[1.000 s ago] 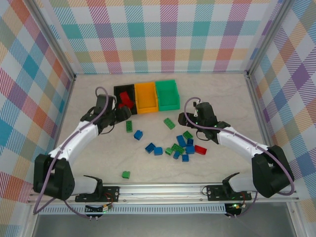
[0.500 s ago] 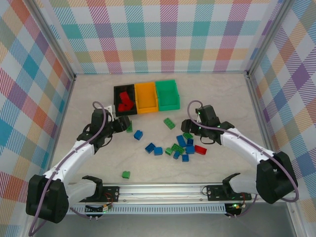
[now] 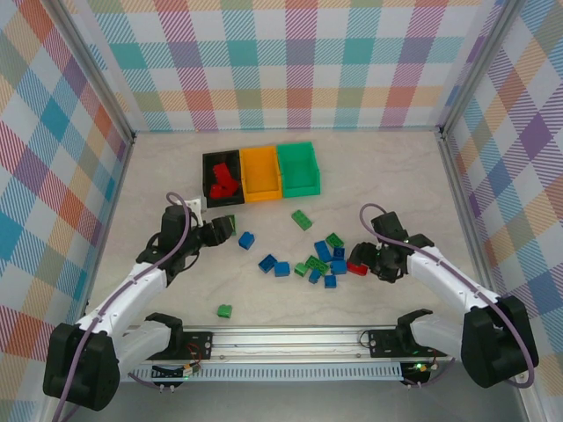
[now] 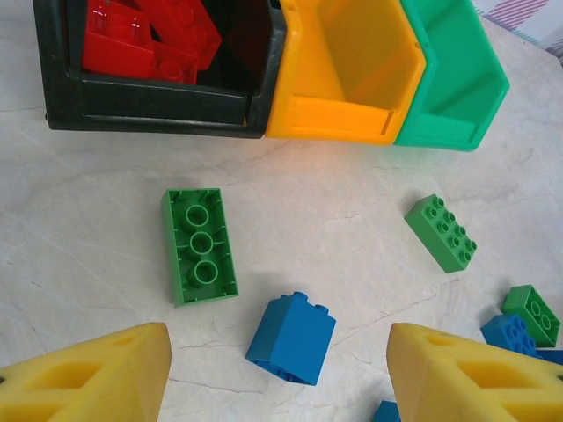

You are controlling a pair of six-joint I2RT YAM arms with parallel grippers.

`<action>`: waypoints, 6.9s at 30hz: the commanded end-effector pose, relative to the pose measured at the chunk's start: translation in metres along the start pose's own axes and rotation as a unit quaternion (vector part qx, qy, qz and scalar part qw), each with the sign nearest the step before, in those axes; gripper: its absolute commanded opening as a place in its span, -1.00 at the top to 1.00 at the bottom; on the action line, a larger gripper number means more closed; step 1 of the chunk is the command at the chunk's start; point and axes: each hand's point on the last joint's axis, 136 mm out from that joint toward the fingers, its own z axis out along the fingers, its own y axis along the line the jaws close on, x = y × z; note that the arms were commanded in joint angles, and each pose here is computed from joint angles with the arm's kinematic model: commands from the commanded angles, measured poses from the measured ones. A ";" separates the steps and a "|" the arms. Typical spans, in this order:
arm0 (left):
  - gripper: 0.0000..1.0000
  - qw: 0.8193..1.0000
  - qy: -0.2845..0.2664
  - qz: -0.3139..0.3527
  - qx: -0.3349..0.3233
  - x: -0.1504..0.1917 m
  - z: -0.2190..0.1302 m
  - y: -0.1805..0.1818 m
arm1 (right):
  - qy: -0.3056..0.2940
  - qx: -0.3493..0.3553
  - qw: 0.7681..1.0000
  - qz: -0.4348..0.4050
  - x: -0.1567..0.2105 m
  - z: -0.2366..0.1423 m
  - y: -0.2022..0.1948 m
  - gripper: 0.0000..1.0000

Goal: Sort the legos into containers by color

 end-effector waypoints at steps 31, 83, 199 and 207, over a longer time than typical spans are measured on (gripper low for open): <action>-0.33 1.000 0.007 0.011 0.014 0.002 0.007 -0.005 | 0.046 0.009 0.997 -0.056 -0.021 0.018 0.029 -0.14; -0.31 0.990 0.001 -0.048 -0.136 0.003 0.004 0.058 | -0.058 -0.133 0.967 -0.207 -0.070 -0.048 0.190 0.43; -0.44 0.979 0.149 -0.038 -0.137 0.063 0.028 -0.024 | -0.196 -0.123 0.926 -0.299 -0.053 0.001 0.180 -0.60; -0.39 0.961 0.194 0.005 -0.195 0.065 0.043 -0.031 | -0.204 -0.108 0.931 -0.285 -0.063 0.002 0.170 -0.60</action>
